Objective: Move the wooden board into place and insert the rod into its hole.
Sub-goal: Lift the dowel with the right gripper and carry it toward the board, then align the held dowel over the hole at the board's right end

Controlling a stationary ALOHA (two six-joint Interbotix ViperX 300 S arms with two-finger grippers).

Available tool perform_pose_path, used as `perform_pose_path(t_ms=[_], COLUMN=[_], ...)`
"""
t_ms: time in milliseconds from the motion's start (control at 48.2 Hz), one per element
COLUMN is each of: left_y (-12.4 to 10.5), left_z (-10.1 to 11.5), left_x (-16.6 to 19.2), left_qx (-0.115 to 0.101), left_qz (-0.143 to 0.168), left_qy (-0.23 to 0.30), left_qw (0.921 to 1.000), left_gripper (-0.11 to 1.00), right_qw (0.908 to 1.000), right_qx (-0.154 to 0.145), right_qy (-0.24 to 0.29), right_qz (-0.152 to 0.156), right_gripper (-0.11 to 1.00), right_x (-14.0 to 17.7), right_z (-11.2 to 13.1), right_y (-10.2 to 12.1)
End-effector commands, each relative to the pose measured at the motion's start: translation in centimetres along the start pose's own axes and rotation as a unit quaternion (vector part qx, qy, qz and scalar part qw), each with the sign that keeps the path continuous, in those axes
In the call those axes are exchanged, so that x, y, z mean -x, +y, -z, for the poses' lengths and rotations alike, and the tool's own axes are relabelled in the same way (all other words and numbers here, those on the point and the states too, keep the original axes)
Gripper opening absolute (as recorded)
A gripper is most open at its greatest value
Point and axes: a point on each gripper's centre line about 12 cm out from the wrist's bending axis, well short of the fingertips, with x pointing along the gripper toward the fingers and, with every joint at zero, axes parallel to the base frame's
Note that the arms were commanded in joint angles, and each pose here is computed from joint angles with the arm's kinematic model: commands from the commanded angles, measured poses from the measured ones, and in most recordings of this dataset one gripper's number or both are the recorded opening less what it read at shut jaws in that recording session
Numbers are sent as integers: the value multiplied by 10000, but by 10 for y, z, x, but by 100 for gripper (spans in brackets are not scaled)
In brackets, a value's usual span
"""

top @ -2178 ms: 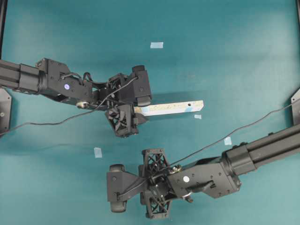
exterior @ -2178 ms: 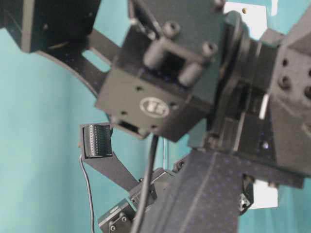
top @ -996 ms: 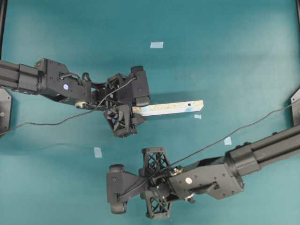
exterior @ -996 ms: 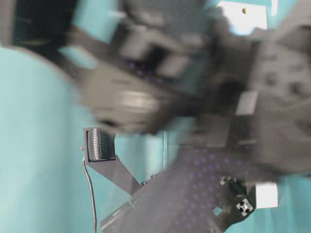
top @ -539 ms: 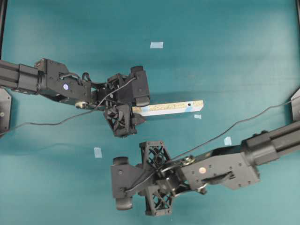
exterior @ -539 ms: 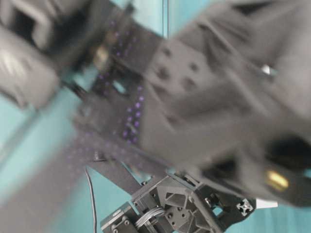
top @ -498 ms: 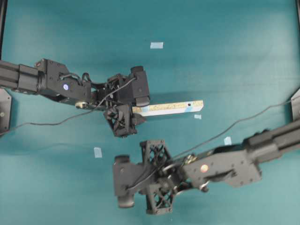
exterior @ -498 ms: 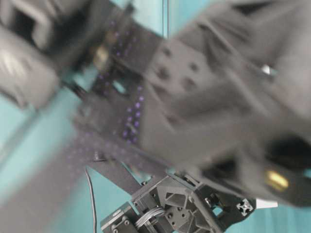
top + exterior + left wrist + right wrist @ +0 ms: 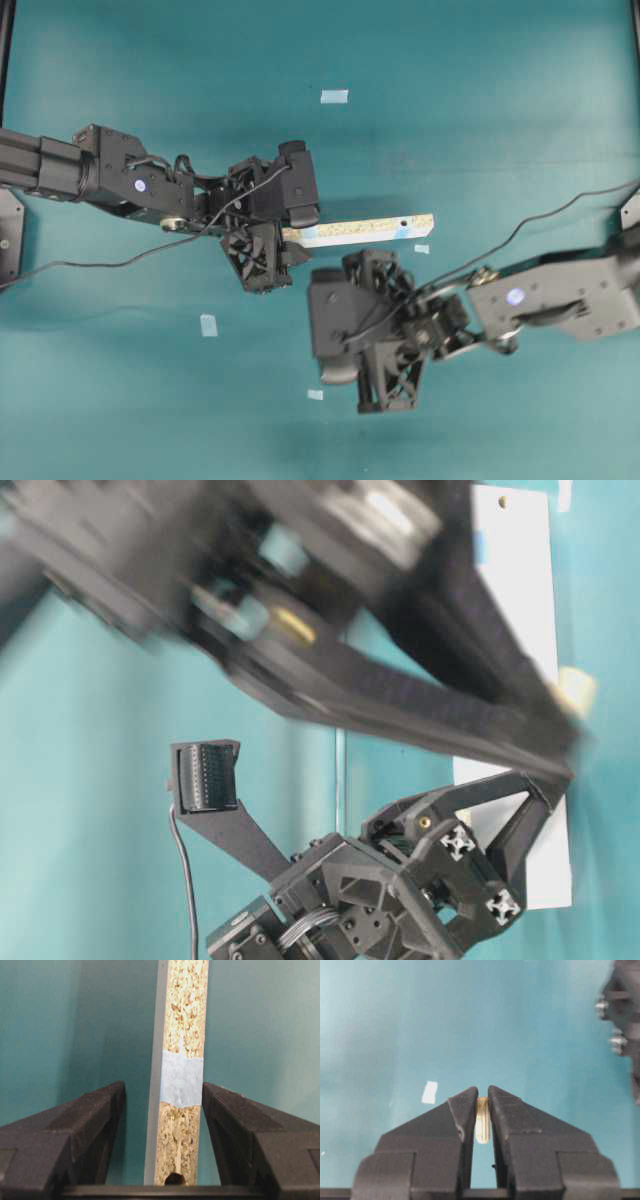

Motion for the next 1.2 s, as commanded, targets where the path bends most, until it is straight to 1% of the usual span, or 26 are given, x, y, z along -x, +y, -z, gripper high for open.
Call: perform_pose_path(t_ms=[0, 124, 332, 477, 622, 788, 913, 1182], left_y=[-3, -3, -3, -3, -3, -3, -3, -3], left_z=[-15, -15, -15, -14, -14, -13, -13, -13], left_x=[12, 12, 12, 11, 11, 11, 11, 11], left_qx=[9, 9, 17, 17, 9, 9, 1, 1], left_qz=[47, 47, 47, 46, 46, 43, 42, 42], left_qy=[-264, -264, -264, -257, -264, -242, -234, -234], left_qw=[9996, 9996, 9996, 9997, 9996, 9997, 9997, 9997], left_gripper=[62, 62, 61, 61, 61, 61, 61, 61], right_qw=[9988, 9971, 9961, 9951, 9928, 9873, 9816, 9679], right_qx=[-7, 54, 123, 68, -30, -23, 81, 339], right_qy=[-493, -756, -874, -980, -1191, -1584, -1902, -2479], right_qz=[-70, -82, -76, -93, -87, -121, -163, -252], right_gripper=[10, 10, 10, 10, 10, 10, 10, 10], right_x=[24, 36, 47, 56, 67, 81, 89, 97], right_z=[-20, -20, -6, 3, 9, 18, 29, 43], right_y=[-10, -23, -38, -47, -62, -80, -93, -108])
